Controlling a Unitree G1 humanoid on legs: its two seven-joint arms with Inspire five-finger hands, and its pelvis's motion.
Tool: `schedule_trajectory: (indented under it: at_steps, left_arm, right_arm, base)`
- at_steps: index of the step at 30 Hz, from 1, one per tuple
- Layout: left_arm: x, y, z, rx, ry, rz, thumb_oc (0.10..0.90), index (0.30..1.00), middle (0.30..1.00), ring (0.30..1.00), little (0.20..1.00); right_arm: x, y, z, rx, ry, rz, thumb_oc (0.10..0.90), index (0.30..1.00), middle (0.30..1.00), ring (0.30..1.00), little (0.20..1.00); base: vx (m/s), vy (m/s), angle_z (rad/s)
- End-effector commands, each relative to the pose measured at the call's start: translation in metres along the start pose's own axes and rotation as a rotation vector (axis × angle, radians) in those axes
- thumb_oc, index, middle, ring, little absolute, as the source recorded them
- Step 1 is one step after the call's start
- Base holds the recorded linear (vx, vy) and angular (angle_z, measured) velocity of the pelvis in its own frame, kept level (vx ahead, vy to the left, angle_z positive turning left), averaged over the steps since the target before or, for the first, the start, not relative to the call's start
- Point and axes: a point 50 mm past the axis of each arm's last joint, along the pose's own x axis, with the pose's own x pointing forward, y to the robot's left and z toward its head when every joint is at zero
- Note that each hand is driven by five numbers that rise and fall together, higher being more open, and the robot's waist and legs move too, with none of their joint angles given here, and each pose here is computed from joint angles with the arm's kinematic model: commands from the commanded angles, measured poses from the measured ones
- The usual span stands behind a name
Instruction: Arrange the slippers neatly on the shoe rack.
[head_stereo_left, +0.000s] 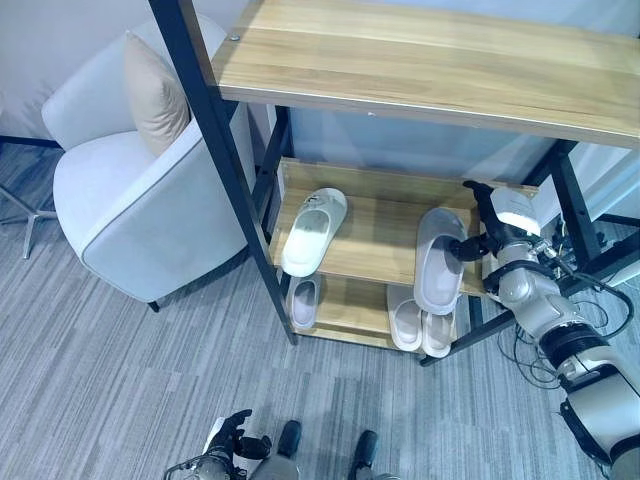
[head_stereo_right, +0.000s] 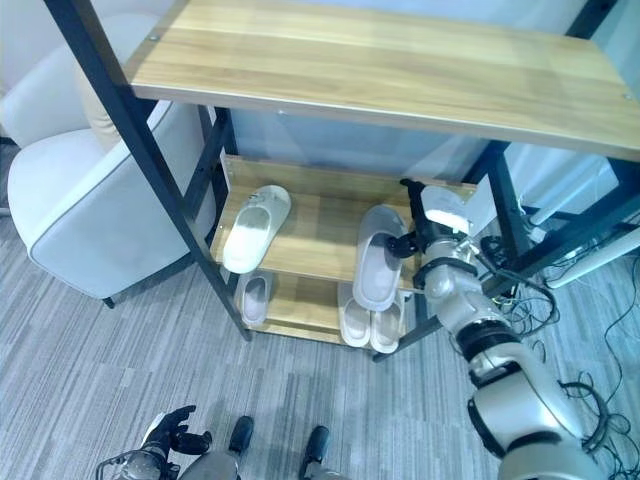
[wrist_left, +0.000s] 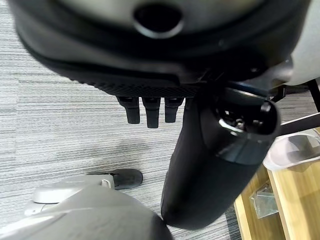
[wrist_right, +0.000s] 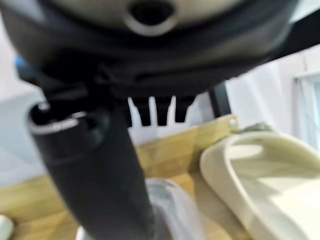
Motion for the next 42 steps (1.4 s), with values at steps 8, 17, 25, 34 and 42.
schedule_trajectory:
  at_steps: [8, 17, 25, 34, 42]
  left_arm:
    - [-0.004, -0.028, -0.006, 0.094, 0.019, -0.091, 0.800, 0.900, 0.900, 0.900, 0.900]
    - [-0.004, -0.030, -0.006, 0.097, 0.026, -0.097, 0.800, 0.900, 0.900, 0.900, 0.900]
    - [-0.007, -0.029, -0.016, 0.100, 0.062, -0.098, 0.800, 0.900, 0.900, 0.900, 0.900]
    - [-0.007, -0.023, -0.017, 0.100, 0.060, -0.088, 0.800, 0.900, 0.900, 0.900, 0.900]
    - [-0.007, -0.027, -0.011, 0.113, 0.020, -0.117, 0.800, 0.900, 0.900, 0.900, 0.900]
  right_arm:
    - [0.033, -0.067, 0.034, -0.029, -0.081, -0.243, 0.400, 0.300, 0.300, 0.300, 0.300]
    - [0.021, -0.061, 0.050, 0.026, -0.196, -0.271, 0.400, 0.300, 0.300, 0.300, 0.300]
    - [-0.022, -0.062, 0.071, 0.159, -0.412, -0.335, 0.400, 0.300, 0.300, 0.300, 0.300]
    - [-0.087, -0.063, 0.088, 0.360, -0.630, -0.309, 0.400, 0.300, 0.300, 0.300, 0.300]
    - [-0.125, -0.036, 0.094, 0.474, -0.722, -0.034, 0.400, 0.300, 0.300, 0.300, 0.300]
  base:
    - [0.00, 0.003, 0.03]
    - [0.00, 0.000, 0.00]
    - [0.00, 0.000, 0.00]
    - [0.00, 0.004, -0.08]
    - [-0.06, 0.001, -0.14]
